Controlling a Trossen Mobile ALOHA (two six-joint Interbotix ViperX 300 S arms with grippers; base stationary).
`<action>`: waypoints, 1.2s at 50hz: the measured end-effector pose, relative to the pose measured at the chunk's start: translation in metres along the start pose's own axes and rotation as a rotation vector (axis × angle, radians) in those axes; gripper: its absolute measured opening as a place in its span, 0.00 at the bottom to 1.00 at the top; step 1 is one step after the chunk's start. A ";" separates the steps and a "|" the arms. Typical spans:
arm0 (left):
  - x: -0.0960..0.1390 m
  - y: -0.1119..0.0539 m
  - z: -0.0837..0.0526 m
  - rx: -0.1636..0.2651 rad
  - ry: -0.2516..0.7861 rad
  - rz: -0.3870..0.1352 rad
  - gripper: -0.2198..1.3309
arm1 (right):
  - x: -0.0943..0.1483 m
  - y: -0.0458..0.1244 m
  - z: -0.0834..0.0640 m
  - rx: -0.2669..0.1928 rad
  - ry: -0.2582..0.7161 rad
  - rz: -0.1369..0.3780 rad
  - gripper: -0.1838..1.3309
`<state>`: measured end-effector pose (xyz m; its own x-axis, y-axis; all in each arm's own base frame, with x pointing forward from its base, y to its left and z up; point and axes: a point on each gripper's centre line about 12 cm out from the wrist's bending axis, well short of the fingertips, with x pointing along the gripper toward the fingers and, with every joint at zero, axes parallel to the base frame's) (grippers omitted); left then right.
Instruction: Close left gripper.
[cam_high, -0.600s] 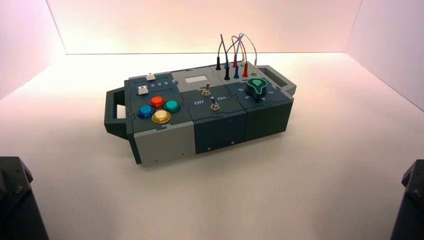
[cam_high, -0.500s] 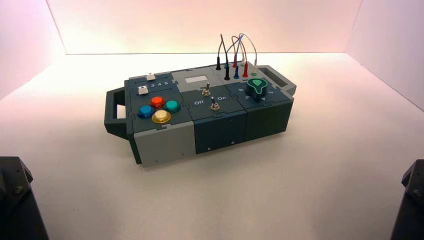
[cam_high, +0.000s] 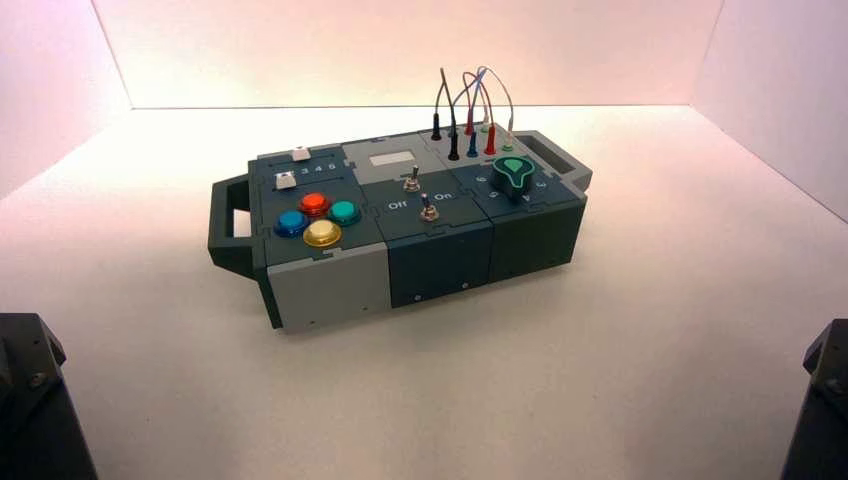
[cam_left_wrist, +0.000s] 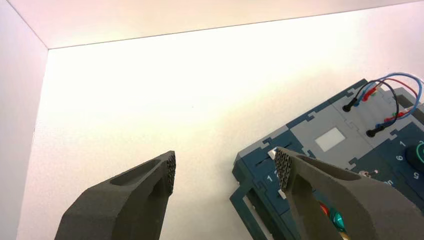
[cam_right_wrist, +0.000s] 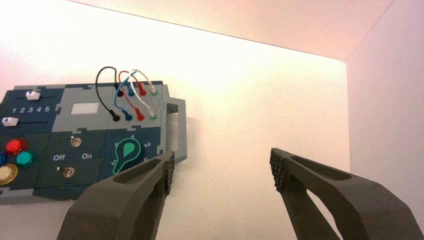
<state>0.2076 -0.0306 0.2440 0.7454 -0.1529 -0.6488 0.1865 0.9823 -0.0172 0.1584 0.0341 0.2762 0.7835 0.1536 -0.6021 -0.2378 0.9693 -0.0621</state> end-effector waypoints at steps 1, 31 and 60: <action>0.000 0.000 0.000 0.000 0.002 0.000 0.99 | 0.000 0.000 0.000 -0.001 0.001 0.001 1.00; 0.000 0.000 0.000 0.039 0.025 -0.003 0.03 | 0.006 0.000 0.004 -0.004 0.020 0.003 1.00; 0.000 0.000 0.000 0.041 0.026 -0.004 0.03 | 0.005 0.001 0.007 -0.005 0.012 0.004 1.00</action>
<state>0.2077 -0.0309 0.2444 0.7279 -0.1534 -0.6683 0.2161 0.9763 0.0113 0.1656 0.0366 0.2786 0.7757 0.1547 -0.6118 -0.2432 0.9679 -0.0636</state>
